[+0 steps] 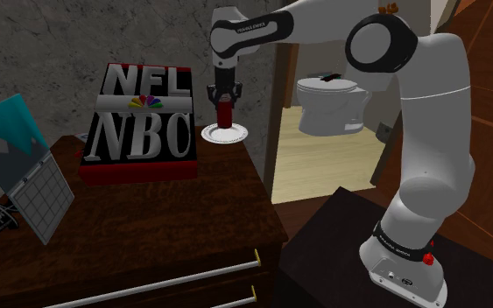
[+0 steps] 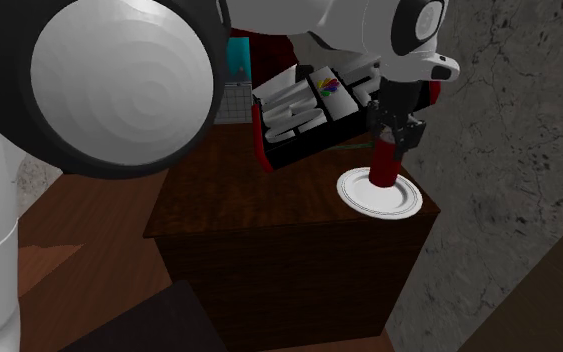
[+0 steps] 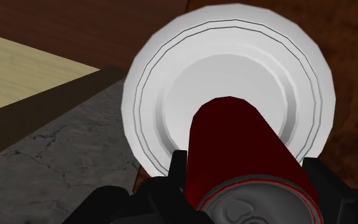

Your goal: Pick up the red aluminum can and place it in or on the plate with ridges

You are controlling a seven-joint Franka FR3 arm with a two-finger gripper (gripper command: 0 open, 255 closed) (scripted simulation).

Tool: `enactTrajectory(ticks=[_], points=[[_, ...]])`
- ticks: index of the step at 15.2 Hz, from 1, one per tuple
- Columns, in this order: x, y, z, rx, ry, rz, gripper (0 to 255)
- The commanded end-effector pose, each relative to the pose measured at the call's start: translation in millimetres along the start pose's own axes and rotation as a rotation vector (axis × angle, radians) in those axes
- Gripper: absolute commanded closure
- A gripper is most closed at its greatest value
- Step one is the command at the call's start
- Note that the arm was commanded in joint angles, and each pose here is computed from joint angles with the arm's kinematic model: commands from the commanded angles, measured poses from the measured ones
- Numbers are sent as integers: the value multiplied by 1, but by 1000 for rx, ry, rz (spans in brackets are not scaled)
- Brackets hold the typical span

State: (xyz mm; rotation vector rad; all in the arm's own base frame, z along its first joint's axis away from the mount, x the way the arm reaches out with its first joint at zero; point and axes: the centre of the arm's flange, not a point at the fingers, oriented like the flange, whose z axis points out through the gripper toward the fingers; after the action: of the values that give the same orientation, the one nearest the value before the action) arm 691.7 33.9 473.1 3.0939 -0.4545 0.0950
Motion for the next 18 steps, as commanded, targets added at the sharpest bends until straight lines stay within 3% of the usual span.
enactTrajectory(ticks=[1,5,12,13,18], points=[[0,0,10,0,1,0,255],[-2,0,30,0,1,0,255],[-2,0,30,0,1,0,255],[-2,0,30,0,1,0,0],[-2,0,30,0,1,0,0]])
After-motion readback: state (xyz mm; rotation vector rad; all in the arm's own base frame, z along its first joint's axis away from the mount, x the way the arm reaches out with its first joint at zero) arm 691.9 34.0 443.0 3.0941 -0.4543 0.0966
